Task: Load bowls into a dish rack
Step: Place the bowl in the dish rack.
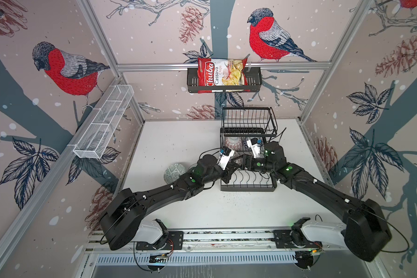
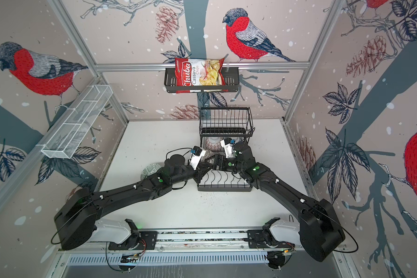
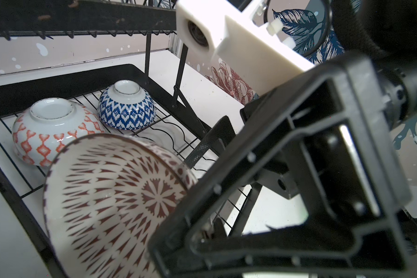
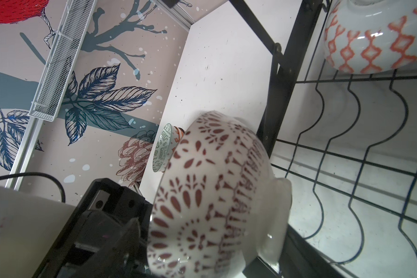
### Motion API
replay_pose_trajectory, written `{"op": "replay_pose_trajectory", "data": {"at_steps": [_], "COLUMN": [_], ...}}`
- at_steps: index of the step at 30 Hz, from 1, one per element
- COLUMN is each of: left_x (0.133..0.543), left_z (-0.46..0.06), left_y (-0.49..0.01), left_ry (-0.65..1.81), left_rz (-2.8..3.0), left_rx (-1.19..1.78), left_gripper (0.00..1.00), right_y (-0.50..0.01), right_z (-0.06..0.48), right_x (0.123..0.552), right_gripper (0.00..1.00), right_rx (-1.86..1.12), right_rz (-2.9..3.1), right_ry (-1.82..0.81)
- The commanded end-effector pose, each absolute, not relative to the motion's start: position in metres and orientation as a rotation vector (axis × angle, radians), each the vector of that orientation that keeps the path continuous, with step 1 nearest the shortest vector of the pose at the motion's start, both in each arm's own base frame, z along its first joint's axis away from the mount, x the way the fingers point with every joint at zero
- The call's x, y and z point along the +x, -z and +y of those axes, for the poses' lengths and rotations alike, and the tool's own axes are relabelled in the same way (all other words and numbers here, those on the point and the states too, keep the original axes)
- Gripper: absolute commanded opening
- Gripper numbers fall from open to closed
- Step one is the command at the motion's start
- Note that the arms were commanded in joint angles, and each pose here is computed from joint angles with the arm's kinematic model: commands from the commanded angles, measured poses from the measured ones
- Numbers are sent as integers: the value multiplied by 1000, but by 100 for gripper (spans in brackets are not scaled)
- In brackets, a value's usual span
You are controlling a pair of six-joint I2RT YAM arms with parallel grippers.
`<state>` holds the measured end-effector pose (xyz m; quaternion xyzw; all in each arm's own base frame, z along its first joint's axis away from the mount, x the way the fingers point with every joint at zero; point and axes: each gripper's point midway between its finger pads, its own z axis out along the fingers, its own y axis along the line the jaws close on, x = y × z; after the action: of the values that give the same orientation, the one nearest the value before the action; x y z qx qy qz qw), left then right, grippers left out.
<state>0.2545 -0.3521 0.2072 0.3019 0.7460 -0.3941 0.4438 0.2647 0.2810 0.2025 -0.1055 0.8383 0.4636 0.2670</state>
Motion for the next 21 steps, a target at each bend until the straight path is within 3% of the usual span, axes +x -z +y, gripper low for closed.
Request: {"op": "replay_pose_trajectory", "data": {"at_steps": [1,21], "left_x": [259,262], "left_z": [-358,-358], "left_y": [-236,-227], "left_ry": [992,970], "left_rz": [1719,1745], "left_rx": [741,740], "left_gripper": [0,2], "right_y": [-212,-213], "right_z": [286,279], "right_x": [260,266], "right_gripper": [84,68], "right_rx": [-354,-306], "right_rz": [2216,2202], "right_ry": [-1284,-1225]}}
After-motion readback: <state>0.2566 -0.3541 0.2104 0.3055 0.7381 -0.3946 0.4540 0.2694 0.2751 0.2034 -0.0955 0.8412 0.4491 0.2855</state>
